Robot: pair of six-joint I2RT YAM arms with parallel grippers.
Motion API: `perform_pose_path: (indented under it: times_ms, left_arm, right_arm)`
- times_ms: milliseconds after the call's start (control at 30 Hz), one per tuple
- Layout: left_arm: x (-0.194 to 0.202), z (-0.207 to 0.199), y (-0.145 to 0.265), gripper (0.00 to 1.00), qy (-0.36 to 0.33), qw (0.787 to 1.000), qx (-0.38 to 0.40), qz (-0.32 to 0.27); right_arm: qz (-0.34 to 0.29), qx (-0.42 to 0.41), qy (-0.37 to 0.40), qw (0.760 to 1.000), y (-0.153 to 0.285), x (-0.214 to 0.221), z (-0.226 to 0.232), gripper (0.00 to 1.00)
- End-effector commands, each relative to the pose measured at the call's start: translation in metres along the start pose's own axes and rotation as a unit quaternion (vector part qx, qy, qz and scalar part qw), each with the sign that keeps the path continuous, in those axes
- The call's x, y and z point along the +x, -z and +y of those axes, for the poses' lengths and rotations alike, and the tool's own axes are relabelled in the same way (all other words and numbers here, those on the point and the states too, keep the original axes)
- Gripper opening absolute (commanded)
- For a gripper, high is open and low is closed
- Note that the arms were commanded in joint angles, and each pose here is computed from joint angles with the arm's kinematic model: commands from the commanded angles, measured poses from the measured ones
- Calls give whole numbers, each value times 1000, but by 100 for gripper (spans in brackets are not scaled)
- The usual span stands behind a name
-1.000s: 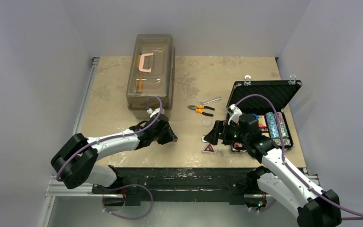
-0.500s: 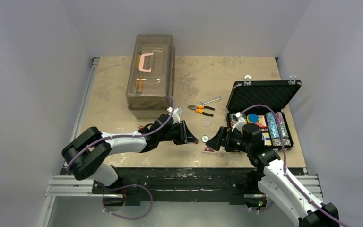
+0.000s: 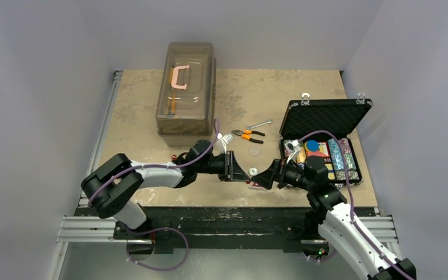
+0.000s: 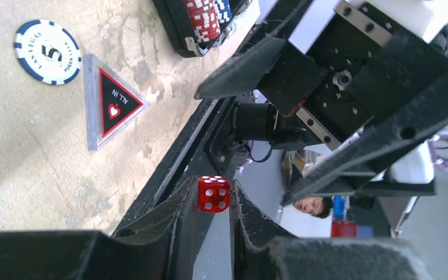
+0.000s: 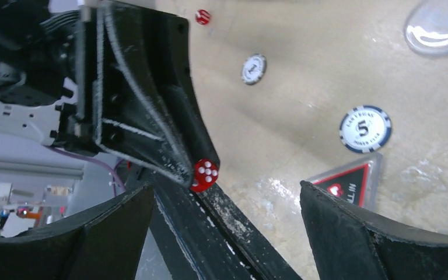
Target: Pack up texas hold em set
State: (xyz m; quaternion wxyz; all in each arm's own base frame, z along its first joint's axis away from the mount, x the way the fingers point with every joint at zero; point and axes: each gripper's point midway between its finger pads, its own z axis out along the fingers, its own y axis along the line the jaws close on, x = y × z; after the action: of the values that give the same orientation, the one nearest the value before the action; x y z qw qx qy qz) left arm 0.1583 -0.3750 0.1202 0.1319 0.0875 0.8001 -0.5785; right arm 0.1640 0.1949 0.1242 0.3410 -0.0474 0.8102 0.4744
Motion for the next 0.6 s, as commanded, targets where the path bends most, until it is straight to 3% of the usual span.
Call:
perform_pose_path:
  times_ms: [0,167,300,400,567]
  left_arm:
    - [-12,-11,13,0,60,998,4,-16]
    - [-23,-2,30,0,138,989,-7,-55]
    - [-23,28,53,0,201,971,-93,-95]
    - [-25,39,74,0,240,955,-133,-112]
    - [-32,30,103,0,309,931,-88,-171]
  right_arm:
    - [-18,-91,76,993,7,-8,34,98]
    - [-2,-149,78,986,0,-9,49,99]
    - [42,-134,91,986,-19,-9,43,99]
    - [40,-119,107,986,-31,-18,45,99]
    - [13,-112,112,987,-37,-30,49,95]
